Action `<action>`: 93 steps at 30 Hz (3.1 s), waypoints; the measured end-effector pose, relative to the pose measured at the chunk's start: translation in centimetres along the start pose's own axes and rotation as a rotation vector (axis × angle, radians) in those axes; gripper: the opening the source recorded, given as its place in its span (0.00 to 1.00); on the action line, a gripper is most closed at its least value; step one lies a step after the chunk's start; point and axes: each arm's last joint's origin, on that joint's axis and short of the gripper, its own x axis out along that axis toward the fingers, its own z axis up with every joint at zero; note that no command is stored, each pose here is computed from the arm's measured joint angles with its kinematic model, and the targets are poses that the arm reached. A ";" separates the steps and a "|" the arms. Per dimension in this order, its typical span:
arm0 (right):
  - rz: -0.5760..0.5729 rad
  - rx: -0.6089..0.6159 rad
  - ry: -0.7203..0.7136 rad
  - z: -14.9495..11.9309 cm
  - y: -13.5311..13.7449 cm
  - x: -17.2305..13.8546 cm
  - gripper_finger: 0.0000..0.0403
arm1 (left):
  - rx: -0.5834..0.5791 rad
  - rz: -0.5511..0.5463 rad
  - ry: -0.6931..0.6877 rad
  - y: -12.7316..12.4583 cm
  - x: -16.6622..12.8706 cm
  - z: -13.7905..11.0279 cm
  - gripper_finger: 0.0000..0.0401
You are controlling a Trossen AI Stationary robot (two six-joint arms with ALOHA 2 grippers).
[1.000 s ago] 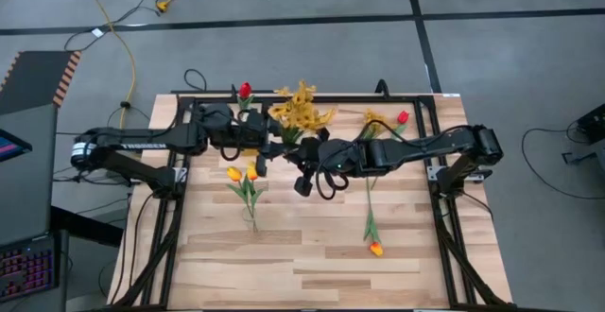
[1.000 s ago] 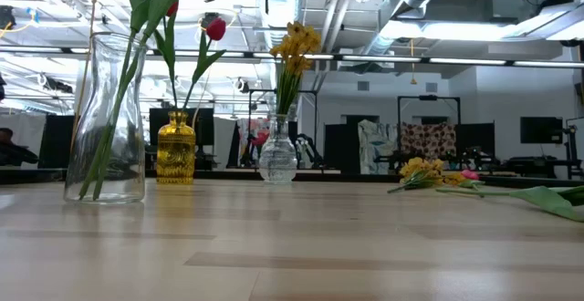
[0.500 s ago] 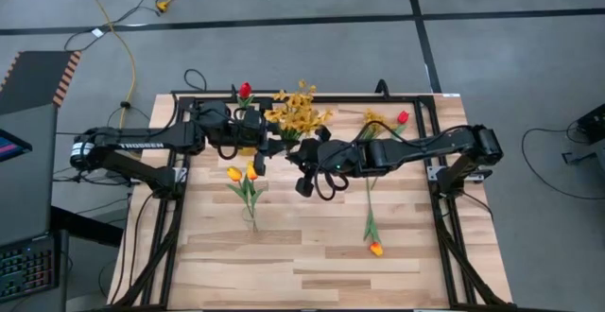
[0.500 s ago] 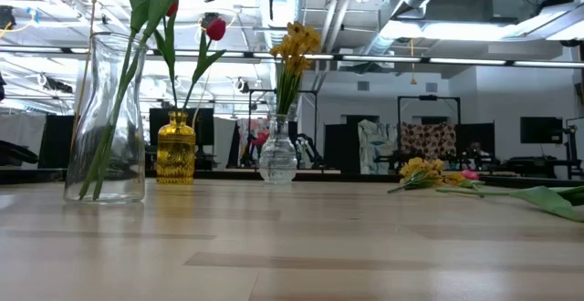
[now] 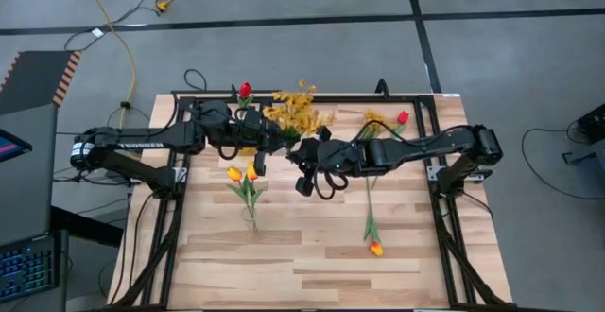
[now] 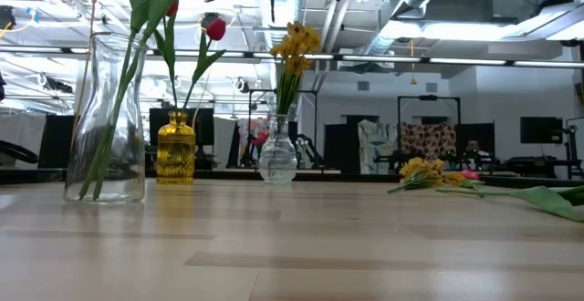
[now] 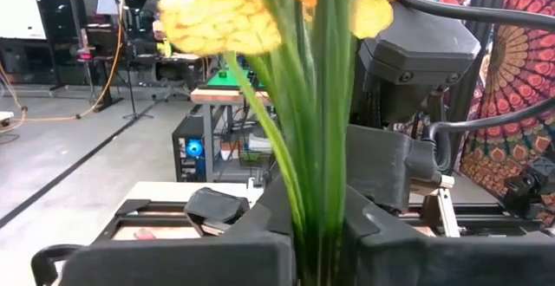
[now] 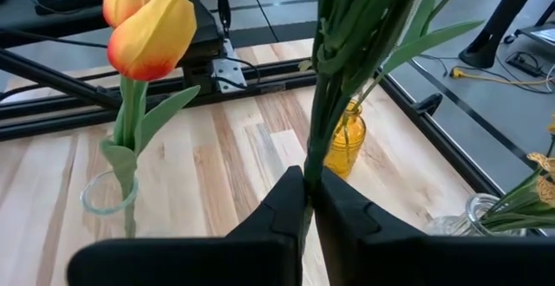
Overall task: Sort flowers into vase by color
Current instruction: Put the right yellow flowers into the top transparent vase
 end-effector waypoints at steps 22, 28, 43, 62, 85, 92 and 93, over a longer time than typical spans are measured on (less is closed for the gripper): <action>-0.006 -0.033 -0.007 0.1 0.0 0.0 0.42 | 0.018 0.048 -0.001 1.6 -0.3 0.1 0.02; -0.012 -0.029 -0.016 0.4 -0.4 -0.4 0.51 | 0.034 0.078 -0.002 2.5 -0.5 0.1 0.02; -0.045 -0.156 0.023 2.0 -3.1 -6.5 0.52 | 0.146 0.180 -0.092 7.4 -2.5 1.5 0.02; -0.088 -0.148 0.092 1.3 -4.1 -5.0 0.53 | 0.165 0.224 -0.157 15.6 -7.0 4.9 0.02; -0.110 -0.113 0.096 1.3 -4.8 -4.8 0.53 | -0.131 -0.109 0.022 26.2 -3.4 0.4 0.02; -0.110 -0.115 0.100 1.3 -4.8 -4.8 0.53 | -0.099 -0.125 0.045 25.7 -2.9 0.0 0.02; -0.110 -0.115 0.101 1.2 -4.8 -4.8 0.53 | -0.095 -0.126 0.050 25.7 -2.8 -0.1 0.02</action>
